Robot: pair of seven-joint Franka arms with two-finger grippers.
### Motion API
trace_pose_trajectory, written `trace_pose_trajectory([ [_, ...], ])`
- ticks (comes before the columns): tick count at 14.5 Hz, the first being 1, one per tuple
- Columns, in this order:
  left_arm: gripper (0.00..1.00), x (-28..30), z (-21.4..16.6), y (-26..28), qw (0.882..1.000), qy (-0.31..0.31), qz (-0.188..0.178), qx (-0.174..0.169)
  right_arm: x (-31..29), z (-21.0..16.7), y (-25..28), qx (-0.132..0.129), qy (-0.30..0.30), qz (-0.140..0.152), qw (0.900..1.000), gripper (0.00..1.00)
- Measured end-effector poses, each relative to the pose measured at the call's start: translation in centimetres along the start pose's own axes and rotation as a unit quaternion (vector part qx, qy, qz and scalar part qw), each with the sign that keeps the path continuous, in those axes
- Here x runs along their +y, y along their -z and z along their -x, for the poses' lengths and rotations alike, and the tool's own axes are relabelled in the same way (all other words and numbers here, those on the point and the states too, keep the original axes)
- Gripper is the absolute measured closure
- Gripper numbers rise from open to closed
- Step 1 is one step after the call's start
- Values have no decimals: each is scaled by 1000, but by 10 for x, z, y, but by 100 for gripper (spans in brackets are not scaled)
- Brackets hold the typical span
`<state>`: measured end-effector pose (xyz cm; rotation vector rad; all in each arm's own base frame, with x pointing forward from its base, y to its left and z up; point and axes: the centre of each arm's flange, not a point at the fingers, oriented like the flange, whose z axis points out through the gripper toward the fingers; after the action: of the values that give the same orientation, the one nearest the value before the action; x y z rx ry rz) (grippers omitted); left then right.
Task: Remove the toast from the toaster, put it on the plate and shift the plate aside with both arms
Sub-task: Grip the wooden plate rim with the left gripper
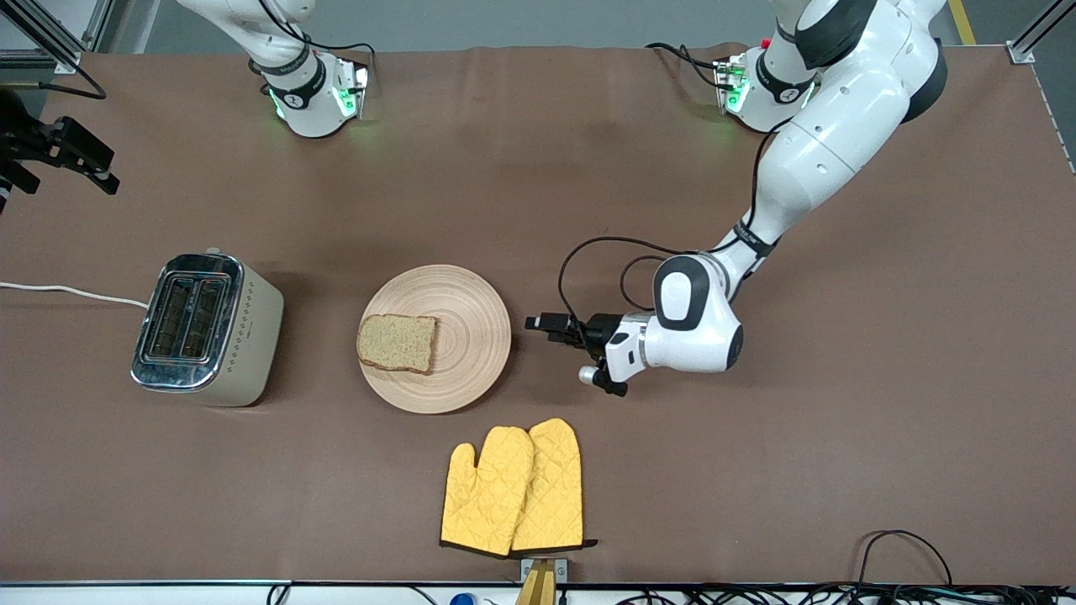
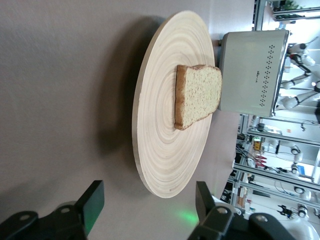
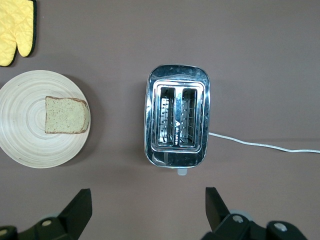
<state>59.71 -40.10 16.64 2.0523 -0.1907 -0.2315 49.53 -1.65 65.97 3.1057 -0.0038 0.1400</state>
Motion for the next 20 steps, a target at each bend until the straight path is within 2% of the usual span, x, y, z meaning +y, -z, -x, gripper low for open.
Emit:
trace_pose_trajectory([
  [3, 22, -22, 5, -19, 1000, 5, 21, 9, -2, 0, 4, 4, -1, 0, 1000, 0],
  [6, 26, -21, 12, -40, 999, 15, 29, 22, -10, -8, 28, 27, -9, -1, 1000, 0],
  [11, 30, -16, 19, -61, 999, 17, 19, 39, -3, -31, 31, 13, -15, -8, 1000, 0],
  [12, 34, -17, 18, -60, 999, 17, 18, 41, -3, -33, 29, 11, -15, -8, 1000, 0],
  [20, 42, 0, 21, -83, 997, 27, 15, 72, 9, -41, 5, -21, -27, -9, 999, 0],
])
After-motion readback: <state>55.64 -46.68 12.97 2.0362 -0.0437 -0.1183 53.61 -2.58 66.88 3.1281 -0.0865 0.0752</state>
